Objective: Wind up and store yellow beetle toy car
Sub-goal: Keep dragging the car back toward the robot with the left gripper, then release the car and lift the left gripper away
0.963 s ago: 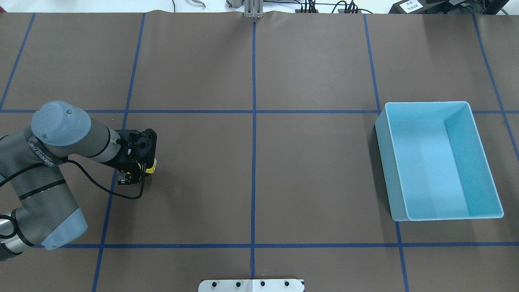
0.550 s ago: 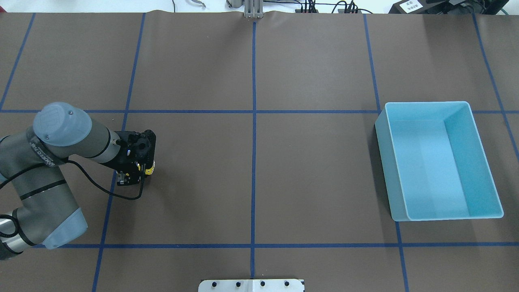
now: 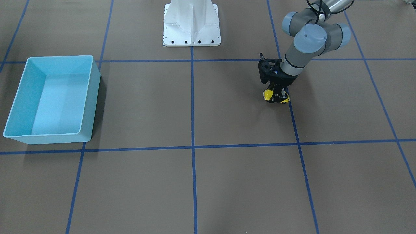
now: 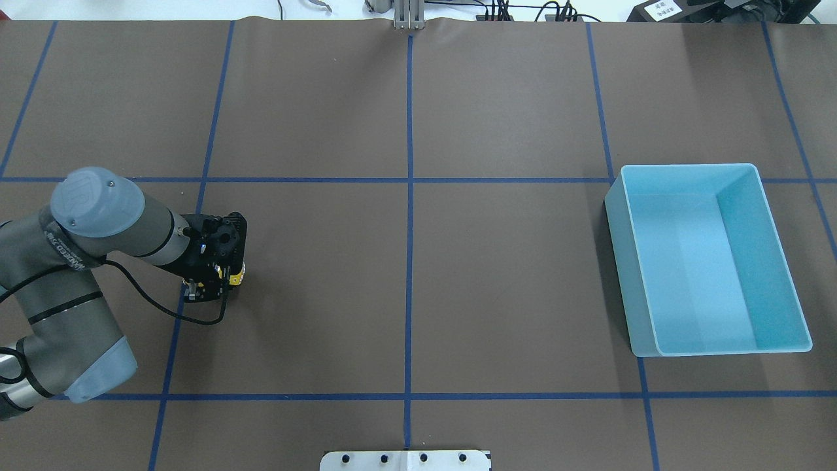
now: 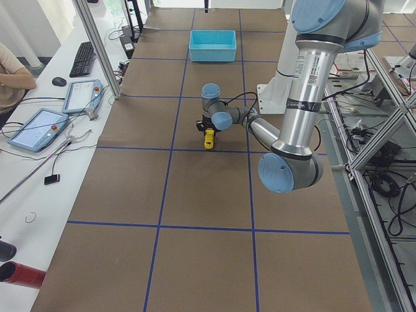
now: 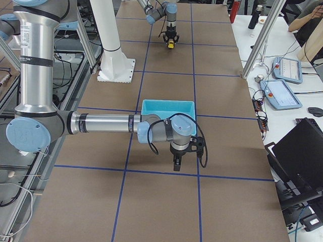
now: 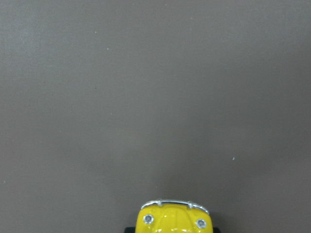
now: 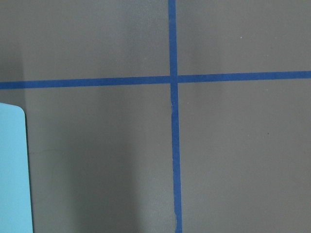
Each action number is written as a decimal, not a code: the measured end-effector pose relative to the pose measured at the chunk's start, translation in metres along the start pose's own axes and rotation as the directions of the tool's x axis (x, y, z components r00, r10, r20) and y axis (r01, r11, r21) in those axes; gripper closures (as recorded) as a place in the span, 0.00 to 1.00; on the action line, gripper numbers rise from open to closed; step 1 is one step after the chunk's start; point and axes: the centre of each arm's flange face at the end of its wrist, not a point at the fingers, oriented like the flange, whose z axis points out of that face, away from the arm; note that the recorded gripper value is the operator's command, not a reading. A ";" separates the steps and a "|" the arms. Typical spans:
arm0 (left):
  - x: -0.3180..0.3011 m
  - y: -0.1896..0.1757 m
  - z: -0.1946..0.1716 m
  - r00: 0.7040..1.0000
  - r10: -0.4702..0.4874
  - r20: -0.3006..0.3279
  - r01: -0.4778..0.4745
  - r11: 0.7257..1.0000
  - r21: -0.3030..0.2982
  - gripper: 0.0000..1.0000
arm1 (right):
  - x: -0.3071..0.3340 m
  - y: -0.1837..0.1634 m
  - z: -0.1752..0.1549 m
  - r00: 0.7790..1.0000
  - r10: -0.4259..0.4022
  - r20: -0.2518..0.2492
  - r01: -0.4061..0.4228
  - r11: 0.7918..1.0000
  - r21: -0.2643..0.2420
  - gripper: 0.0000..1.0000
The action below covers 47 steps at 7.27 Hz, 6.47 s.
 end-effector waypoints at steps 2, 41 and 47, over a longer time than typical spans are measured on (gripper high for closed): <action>0.001 0.004 0.001 1.000 -0.003 -0.007 0.003 1.000 -0.002 0.97 | 0.000 0.000 0.000 1.000 0.001 0.000 -0.001 1.000 0.000 0.00; 0.009 0.157 0.004 0.999 0.006 -0.037 -0.004 0.999 0.047 0.96 | 0.003 0.006 0.003 1.000 0.005 0.002 -0.005 1.000 -0.008 0.00; -0.006 0.174 -0.009 1.000 -0.024 -0.013 0.025 0.998 0.053 0.00 | 0.003 0.005 0.003 1.000 0.005 0.002 -0.005 1.000 -0.008 0.00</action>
